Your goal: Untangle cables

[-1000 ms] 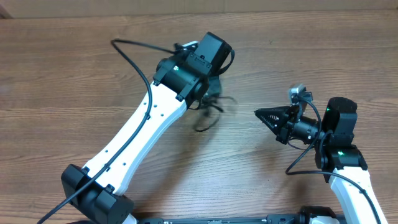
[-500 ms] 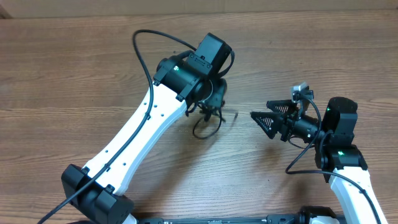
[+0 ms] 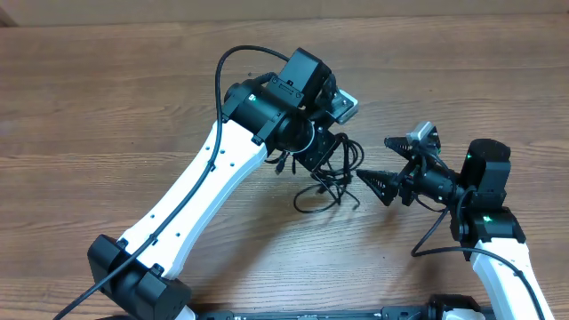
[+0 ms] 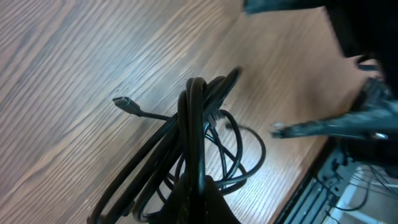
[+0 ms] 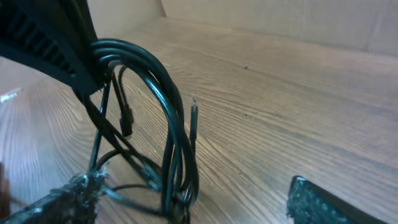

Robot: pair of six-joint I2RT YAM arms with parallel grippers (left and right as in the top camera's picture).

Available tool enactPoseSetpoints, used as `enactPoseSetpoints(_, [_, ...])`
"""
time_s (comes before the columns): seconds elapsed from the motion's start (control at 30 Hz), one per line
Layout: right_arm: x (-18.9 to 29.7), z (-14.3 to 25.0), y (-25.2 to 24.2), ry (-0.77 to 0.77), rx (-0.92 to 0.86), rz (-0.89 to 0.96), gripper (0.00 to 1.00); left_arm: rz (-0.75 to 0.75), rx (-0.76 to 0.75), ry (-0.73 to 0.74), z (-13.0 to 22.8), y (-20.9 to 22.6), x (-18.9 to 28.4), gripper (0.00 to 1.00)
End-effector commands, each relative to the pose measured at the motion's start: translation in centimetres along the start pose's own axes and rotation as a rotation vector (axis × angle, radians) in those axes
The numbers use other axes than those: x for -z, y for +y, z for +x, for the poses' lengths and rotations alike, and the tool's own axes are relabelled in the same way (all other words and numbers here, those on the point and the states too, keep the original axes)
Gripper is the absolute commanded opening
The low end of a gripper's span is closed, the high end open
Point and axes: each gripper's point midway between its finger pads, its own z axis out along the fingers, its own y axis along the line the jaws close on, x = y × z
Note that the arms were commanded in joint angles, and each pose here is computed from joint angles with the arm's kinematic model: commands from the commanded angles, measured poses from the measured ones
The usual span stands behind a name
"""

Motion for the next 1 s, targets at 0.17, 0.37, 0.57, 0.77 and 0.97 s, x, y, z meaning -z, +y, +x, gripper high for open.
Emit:
enactPoseSetpoints(0.17, [-0.1, -0.4, -0.3, -0.001, 0.052, 0.001, 0.78, 0.146, -0.092, -0.083, -1.6, -3.1, 1.2, 0.04])
enactPoseSetpoints(0.37, [-0.7, 0.7, -0.8, 0.026, 0.009, -0.012, 0.04, 0.147, -0.094, -0.085, -1.7, -3.2, 1.2, 0.04])
enactPoseSetpoints(0.57, [-1.0, 1.0, 0.0, 0.024, -0.016, -0.083, 0.04, 0.098, -0.093, -0.094, -2.0, -2.3, 1.1, 0.04])
enactPoseSetpoints(0.77, [-1.0, 1.0, 0.2, 0.026, -0.130, -0.093, 0.04, -0.113, 0.129, -0.115, -2.5, 1.5, 1.2, 0.05])
enactPoseSetpoints(0.97, [-1.1, 1.6, -1.7, 0.052, -0.347, 0.023, 0.04, -0.295, 0.493, -0.180, -2.5, 4.9, 2.0, 0.04])
